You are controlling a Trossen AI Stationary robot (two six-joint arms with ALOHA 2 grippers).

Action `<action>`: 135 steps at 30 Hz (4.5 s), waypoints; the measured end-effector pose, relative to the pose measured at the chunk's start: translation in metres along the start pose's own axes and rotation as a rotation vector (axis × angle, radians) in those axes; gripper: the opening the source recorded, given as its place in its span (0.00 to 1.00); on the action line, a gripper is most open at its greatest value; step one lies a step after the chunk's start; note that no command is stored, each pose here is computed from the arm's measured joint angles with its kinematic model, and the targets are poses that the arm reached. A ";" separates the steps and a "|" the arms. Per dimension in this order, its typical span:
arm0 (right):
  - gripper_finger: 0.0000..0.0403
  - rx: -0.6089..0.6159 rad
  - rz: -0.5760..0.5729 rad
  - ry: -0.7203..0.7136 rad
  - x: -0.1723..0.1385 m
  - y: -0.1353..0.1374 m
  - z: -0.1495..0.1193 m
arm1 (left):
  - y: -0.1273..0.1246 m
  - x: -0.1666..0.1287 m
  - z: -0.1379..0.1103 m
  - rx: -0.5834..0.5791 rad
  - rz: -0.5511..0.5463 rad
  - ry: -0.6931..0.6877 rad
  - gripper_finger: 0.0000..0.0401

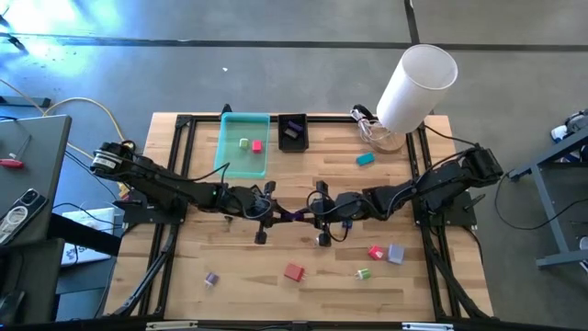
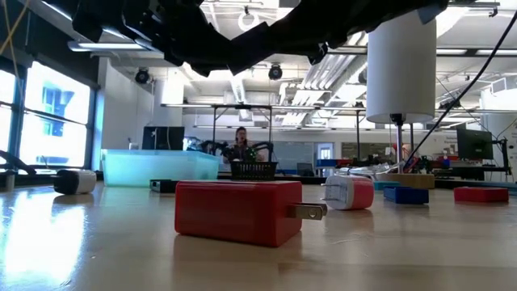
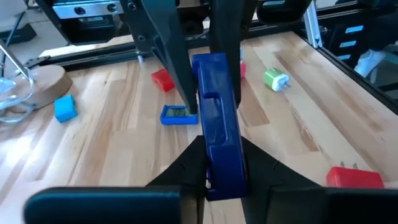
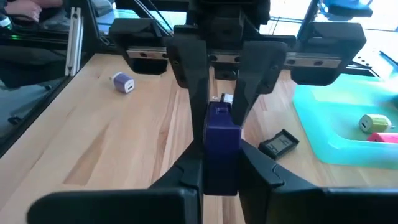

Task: Pick & Place Office items
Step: Put the left blue timer into the black bin, then put the left pink charger adapter into the green bin

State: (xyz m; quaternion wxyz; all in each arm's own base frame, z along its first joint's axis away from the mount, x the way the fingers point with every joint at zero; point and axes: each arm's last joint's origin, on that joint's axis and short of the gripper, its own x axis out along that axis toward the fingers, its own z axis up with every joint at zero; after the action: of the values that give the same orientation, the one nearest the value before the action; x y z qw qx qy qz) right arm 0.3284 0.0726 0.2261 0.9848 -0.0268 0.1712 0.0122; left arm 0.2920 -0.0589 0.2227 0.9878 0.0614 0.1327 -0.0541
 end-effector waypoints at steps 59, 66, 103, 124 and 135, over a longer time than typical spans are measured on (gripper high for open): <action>0.12 0.291 -0.457 0.490 0.072 -0.281 -0.025 | -0.005 -0.002 -0.014 -0.171 -0.018 0.155 0.53; 0.25 0.359 -0.442 0.477 0.070 -0.286 -0.027 | -0.005 -0.002 -0.015 -0.170 -0.016 0.158 0.53; 0.40 0.342 -0.217 1.073 -0.031 -0.066 0.045 | -0.005 -0.002 -0.017 -0.215 -0.011 0.180 0.53; 0.40 -0.313 0.058 0.793 -0.002 0.028 -0.031 | -0.005 -0.002 -0.017 -0.256 -0.008 0.180 0.53; 0.40 -0.301 0.245 0.718 0.000 0.041 -0.050 | -0.005 -0.002 -0.017 -0.258 -0.006 0.178 0.53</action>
State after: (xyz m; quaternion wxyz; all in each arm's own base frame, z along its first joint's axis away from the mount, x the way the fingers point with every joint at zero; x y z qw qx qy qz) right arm 0.3104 0.1106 0.1772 0.8387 -0.1524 0.5026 0.1440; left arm 0.2853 -0.0615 0.2068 0.9716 -0.0620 0.2258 -0.0339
